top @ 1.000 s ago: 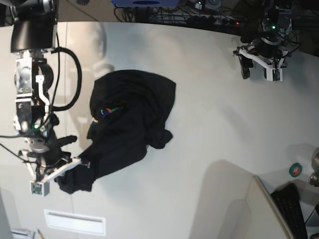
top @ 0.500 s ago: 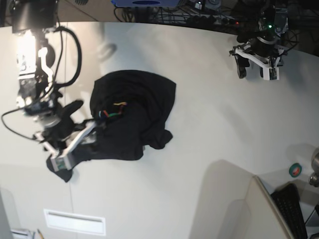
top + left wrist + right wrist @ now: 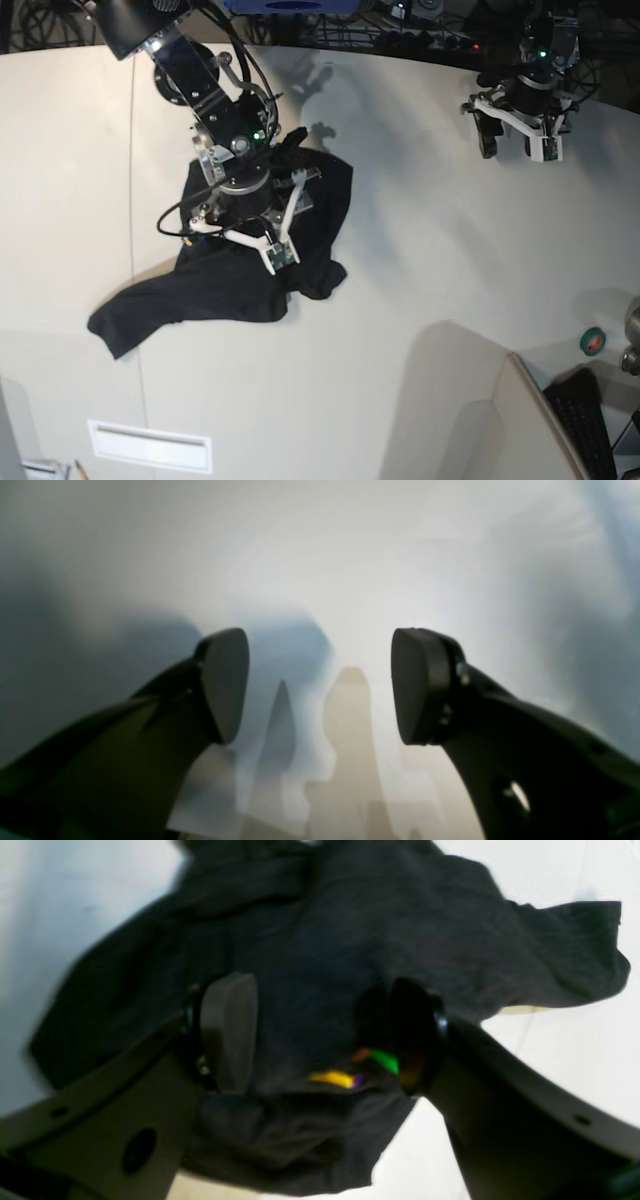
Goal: Layout the t-shirt on the table in an organized manner, then fold the t-shirt properly
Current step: 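Release, regrasp the shirt pile and pull it outward with the right gripper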
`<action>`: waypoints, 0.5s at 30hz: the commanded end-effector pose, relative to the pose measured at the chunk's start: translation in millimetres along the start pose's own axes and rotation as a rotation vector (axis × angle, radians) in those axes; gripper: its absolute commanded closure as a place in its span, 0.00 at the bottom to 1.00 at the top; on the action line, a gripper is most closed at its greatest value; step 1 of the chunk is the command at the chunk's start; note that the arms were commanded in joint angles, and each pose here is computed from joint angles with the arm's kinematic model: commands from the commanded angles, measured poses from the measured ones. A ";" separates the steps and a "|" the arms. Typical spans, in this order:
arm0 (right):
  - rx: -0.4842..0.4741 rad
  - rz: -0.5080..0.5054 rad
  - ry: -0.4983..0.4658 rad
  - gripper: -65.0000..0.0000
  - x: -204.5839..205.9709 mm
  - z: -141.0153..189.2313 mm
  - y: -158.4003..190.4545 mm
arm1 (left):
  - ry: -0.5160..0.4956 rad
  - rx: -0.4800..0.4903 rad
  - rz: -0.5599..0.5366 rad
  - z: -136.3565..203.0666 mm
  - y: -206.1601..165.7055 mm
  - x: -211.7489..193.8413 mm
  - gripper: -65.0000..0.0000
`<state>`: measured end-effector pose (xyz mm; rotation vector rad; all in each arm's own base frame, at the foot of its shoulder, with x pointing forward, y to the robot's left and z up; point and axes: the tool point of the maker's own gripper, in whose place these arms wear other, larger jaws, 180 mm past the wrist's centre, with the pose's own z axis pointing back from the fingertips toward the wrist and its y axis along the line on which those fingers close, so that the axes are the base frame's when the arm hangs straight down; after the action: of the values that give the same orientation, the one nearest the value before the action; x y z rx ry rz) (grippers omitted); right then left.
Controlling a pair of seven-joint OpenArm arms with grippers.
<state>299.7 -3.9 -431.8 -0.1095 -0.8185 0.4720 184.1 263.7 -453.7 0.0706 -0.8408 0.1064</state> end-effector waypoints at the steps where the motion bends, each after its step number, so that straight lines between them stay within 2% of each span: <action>1: -0.005 -0.009 -0.036 0.43 13.0 0.8 1.5 | -0.031 0.004 -0.010 1.3 3.8 9.0 0.35; 2: -0.005 -0.015 -0.037 0.47 13.7 0.9 2.2 | -0.031 0.004 -0.010 1.3 3.8 9.0 0.35; 3: -0.005 -0.015 -0.037 0.58 13.7 0.9 2.2 | -0.031 0.004 -0.010 1.3 3.8 9.0 0.35; 5: -0.005 -0.020 -0.053 0.93 19.4 3.2 1.2 | -0.030 0.005 -0.010 1.7 4.5 8.6 0.35; 6: -0.006 -0.023 -0.064 1.00 22.4 5.4 -0.1 | -0.030 0.006 -0.010 1.7 5.0 8.8 0.35; 9: -0.019 -0.043 -0.137 1.00 42.9 21.4 -9.8 | -0.029 0.004 -0.012 1.6 4.0 8.4 0.35; 15: -0.155 -0.133 -0.282 1.00 88.4 47.3 -82.6 | -0.033 0.012 -0.010 1.8 7.3 9.8 0.35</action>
<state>335.3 -42.9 -339.9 -0.1252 -1.0489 0.3107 183.9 265.5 -453.2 0.0744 -0.8414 0.1072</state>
